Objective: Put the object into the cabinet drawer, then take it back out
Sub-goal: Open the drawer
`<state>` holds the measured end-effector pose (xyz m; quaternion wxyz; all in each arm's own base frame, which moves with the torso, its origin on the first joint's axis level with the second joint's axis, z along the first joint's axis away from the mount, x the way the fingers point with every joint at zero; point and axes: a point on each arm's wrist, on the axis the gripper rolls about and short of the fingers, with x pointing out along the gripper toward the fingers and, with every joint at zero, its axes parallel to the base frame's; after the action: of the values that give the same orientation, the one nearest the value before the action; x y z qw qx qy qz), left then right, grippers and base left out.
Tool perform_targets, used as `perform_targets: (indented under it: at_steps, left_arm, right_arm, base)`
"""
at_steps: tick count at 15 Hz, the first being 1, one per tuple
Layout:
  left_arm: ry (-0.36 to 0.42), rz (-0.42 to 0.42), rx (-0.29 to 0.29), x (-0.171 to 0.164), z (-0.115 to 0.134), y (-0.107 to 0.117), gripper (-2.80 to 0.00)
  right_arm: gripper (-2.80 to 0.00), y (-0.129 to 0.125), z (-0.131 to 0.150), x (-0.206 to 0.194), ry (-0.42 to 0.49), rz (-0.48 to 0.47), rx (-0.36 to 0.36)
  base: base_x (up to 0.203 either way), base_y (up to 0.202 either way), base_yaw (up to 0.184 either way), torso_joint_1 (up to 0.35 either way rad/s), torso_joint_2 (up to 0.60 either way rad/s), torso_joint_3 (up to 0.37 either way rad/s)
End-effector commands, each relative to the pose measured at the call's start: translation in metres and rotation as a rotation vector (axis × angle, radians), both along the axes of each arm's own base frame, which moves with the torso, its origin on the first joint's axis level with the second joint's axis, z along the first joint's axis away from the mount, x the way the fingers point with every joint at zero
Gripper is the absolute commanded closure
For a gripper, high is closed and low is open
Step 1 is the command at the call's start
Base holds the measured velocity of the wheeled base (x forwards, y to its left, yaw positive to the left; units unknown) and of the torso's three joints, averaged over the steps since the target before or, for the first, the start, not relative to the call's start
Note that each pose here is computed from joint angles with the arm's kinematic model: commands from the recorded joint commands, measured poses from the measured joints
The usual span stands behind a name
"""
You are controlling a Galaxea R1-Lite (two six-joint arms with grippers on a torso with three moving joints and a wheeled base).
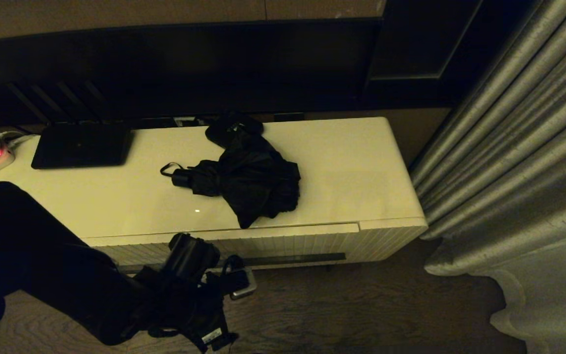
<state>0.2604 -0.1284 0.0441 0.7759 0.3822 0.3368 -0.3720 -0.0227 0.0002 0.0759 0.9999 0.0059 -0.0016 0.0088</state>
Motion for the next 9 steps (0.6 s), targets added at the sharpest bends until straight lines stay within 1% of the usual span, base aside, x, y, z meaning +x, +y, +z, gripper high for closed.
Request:
perform_targets:
  at_steps: [1,2,4,6,7,9]
  left_arm:
    - [0.003,0.009,-0.011,0.001,-0.0009,-0.0034,-2.8]
    - [-0.007,-0.002,0.0,0.001,-0.0004,-0.0033,-2.8]
    - [-0.031,-0.054,0.035,0.0006,0.0005,-0.0017,-2.8]
    - [-0.089,-0.148,0.113,0.0015,0.0008,0.0007,-2.8]
    - [-0.116,-0.158,0.152,0.0031,-0.0001,0.0013,-2.8]
    - [-0.199,-0.194,0.25,0.0072,0.0001,0.003,-2.8]
  right_arm:
    - [0.0,0.0,0.0001,0.0001,0.0,0.001,0.0]
    - [0.0,0.0,0.0001,0.0001,0.0,0.001,0.0]
    - [0.0,0.0,0.0001,0.0001,0.0,0.001,0.0]
    - [0.0,0.0,0.0001,0.0001,0.0,0.001,0.0]
    - [0.0,0.0,0.0001,0.0001,0.0,0.001,0.0]
    - [0.0,0.0,0.0001,0.0001,0.0,0.001,0.0]
  base:
    - [0.0,0.0,0.0,0.0,0.0,0.0]
    - [0.0,0.0,0.0,0.0,0.0,0.0]
    - [0.0,0.0,0.0,0.0,0.0,0.0]
    - [0.0,0.0,0.0,0.0,0.0,0.0]
    - [0.0,0.0,0.0,0.0,0.0,0.0]
    - [0.0,0.0,0.0,0.0,0.0,0.0]
